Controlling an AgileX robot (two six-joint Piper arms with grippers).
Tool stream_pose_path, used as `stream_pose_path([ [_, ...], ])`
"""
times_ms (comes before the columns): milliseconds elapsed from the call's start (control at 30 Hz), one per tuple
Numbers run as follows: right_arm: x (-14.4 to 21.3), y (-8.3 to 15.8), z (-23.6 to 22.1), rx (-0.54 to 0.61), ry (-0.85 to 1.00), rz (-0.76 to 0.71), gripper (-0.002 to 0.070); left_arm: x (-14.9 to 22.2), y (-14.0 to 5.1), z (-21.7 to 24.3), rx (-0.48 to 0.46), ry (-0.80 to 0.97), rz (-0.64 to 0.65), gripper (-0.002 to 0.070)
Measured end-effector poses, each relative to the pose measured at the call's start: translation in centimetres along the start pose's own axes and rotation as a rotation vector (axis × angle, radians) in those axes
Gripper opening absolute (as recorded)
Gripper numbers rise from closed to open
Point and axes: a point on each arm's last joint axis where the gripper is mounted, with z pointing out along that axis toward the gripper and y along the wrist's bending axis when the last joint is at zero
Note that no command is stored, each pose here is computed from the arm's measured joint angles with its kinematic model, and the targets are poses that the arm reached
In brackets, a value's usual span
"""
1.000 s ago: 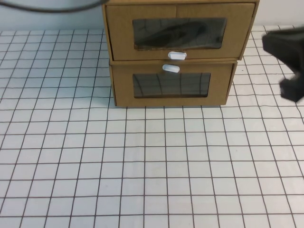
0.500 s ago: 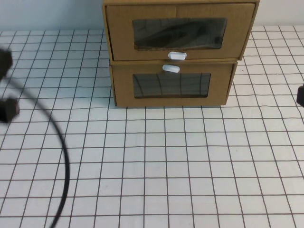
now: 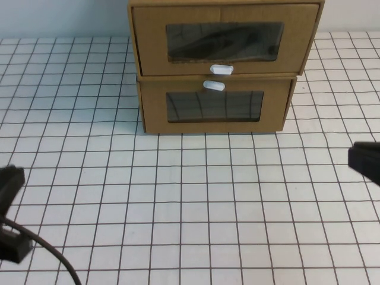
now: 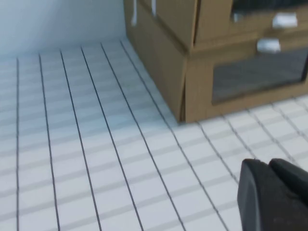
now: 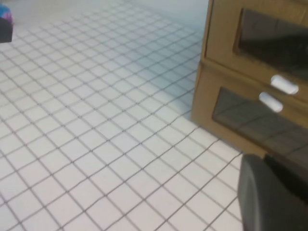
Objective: Close the shoe box
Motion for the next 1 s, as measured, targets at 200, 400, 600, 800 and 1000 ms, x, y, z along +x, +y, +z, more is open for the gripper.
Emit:
stream_pose_path([
  [200, 0.6, 0.4, 0.2, -0.052, 0.026, -0.06, -0.0013, 2.2, -0.4, 0.2, 0.038, 0.17, -0.001, -0.0002],
  [400, 0.5, 0.6, 0.2, -0.066, 0.01, -0.061, -0.0013, 3.2, -0.6, -0.1, 0.063, 0.281, 0.001, -0.0002],
  [600, 0.3, 0.4, 0.2, -0.044, -0.013, -0.052, -0.0013, 3.4, -0.7, -0.1, 0.071, 0.31, 0.001, -0.0002],
  [800, 0.2, 0.3, 0.2, -0.032, -0.024, -0.053, -0.0013, 3.4, -0.7, -0.1, 0.071, 0.31, 0.001, -0.0002],
  [1000, 0.7, -0.2, 0.4, 0.011, -0.003, -0.083, -0.0013, 3.4, -0.7, -0.1, 0.071, 0.31, 0.001, -0.0002],
])
